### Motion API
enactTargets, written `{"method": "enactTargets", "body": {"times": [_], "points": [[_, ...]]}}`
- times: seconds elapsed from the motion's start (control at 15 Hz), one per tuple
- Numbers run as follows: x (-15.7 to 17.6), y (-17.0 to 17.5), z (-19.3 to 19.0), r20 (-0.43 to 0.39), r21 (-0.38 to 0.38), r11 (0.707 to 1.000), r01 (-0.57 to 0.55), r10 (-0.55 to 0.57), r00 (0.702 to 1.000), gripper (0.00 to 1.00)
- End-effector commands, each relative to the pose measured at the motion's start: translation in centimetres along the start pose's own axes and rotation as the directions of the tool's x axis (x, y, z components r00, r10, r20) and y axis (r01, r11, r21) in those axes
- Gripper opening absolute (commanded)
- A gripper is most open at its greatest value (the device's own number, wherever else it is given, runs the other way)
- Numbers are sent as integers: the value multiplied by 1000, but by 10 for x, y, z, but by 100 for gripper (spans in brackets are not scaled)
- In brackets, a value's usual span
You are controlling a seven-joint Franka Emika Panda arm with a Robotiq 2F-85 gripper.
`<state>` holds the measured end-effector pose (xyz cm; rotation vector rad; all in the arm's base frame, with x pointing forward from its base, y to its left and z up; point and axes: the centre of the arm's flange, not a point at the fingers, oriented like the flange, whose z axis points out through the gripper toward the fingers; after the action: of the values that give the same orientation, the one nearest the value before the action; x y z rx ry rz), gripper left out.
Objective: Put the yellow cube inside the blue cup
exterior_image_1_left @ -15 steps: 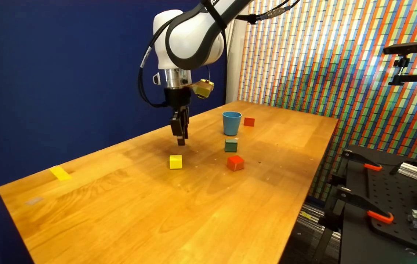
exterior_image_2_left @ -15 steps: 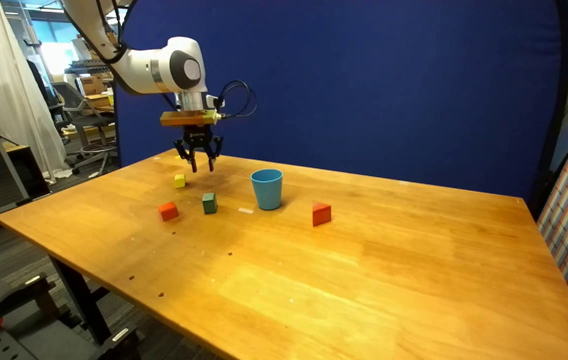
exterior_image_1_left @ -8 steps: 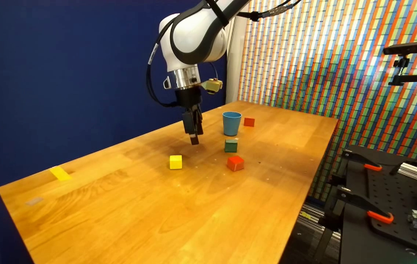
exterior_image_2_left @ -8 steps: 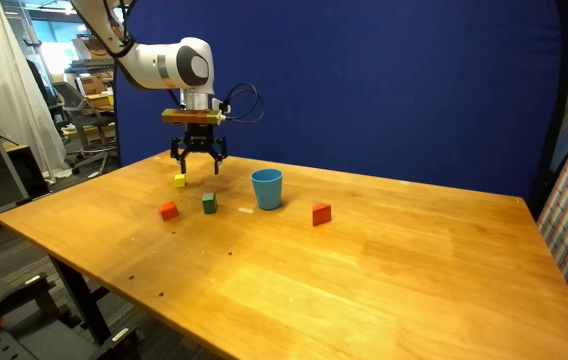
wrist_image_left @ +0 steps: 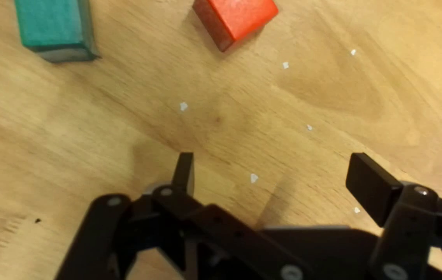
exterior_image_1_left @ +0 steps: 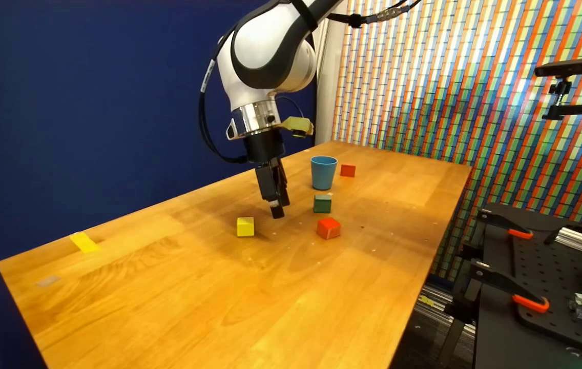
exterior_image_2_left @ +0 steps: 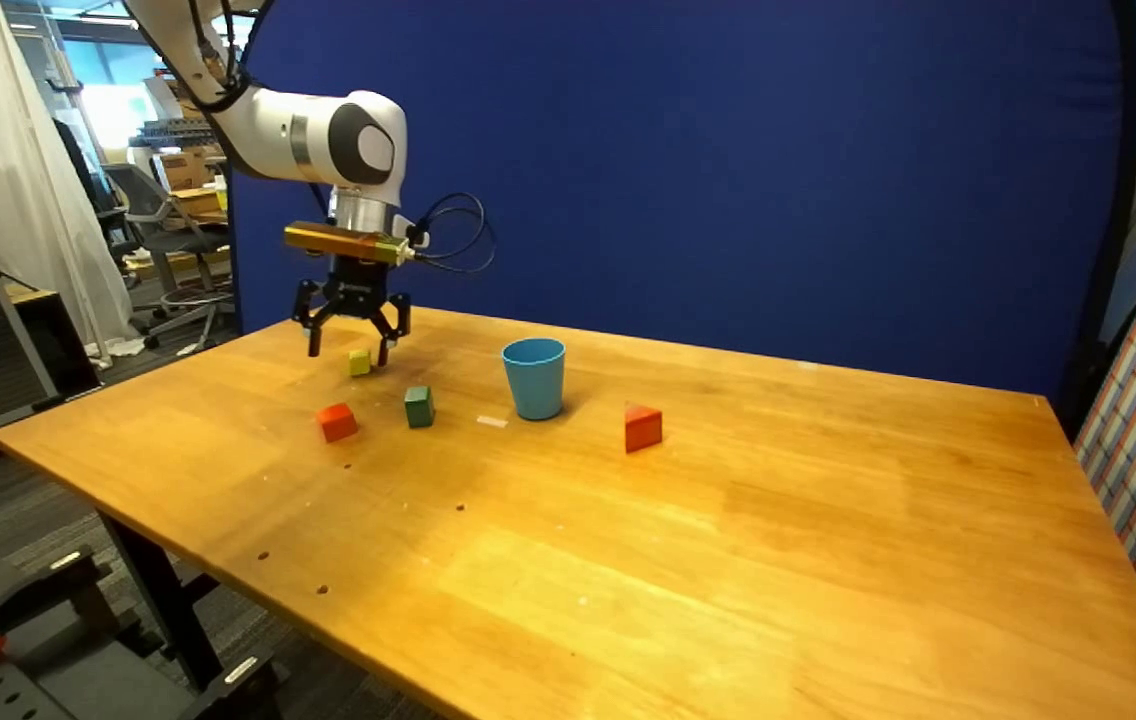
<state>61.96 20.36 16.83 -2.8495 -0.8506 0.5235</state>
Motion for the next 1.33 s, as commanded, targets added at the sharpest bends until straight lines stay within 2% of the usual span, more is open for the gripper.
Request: {"method": "enactTargets", "body": {"times": [0.0,0.33,0.8,0.87,0.93,1.0,1.27], "points": [[5,-25,-3,-85,-32,999,41,-43,995,100],[24,-45,11,-198,-110,988,106,-127,972,100],[31,-50,31,-276,-218,964,154,-212,937,100],[30,-49,34,-281,-230,961,151,-215,935,75],[31,-49,35,-280,-244,958,154,-221,934,75],[31,-48,35,-278,-254,954,157,-228,933,68],[27,-33,19,-281,-301,945,128,-216,935,36]]}}
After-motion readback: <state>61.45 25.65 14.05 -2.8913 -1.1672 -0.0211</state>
